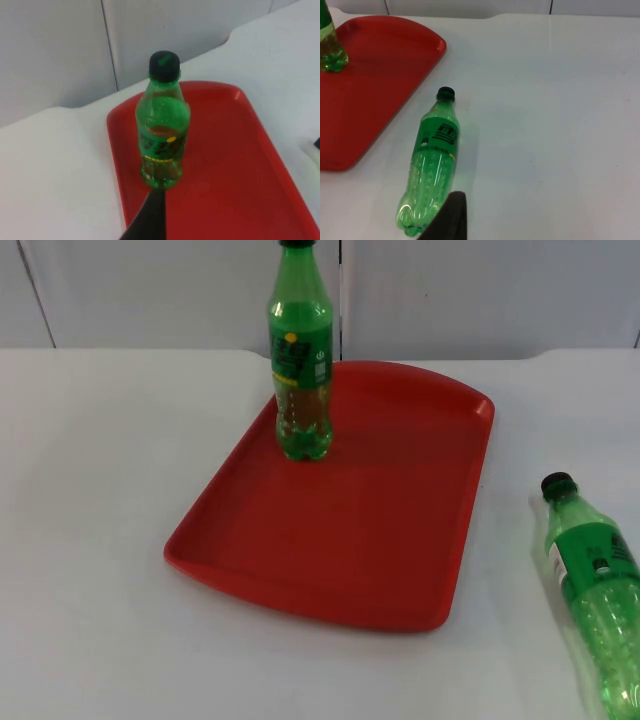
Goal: Place the bottle upright on the tray.
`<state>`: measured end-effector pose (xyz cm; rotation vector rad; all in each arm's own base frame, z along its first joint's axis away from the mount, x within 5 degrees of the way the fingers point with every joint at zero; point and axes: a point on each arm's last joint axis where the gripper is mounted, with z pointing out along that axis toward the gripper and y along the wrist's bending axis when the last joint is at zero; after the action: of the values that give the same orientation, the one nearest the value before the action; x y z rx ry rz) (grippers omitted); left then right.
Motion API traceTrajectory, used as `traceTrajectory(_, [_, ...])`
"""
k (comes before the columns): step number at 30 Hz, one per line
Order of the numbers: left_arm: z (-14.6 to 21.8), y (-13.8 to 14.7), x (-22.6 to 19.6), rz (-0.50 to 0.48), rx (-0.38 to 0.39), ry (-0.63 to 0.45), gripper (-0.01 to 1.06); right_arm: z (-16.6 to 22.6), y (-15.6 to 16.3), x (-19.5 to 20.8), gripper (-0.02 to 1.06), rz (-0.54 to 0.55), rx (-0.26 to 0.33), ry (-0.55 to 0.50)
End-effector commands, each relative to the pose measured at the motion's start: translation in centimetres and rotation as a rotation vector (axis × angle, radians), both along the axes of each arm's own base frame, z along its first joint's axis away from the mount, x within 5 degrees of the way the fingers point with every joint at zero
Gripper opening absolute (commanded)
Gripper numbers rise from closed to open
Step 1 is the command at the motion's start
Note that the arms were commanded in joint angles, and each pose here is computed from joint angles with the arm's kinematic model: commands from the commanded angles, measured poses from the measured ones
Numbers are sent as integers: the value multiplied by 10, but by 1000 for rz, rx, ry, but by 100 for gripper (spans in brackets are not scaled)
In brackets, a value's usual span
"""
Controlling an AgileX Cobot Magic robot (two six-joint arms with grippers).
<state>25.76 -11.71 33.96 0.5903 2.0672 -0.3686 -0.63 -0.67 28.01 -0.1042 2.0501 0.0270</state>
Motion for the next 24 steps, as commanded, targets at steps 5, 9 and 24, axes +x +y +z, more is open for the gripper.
traceTrajectory(5, [16,14,-36,-19,-2,-30,90,0,0,0,105,-1,6,-10])
traceTrajectory(9, [22,23,-63,-22,-18,-73,90,0,0,0,105,-1,6,-10])
traceTrajectory(24, [17,56,-160,-83,-19,-151,90,0,0,0,105,-1,6,-10])
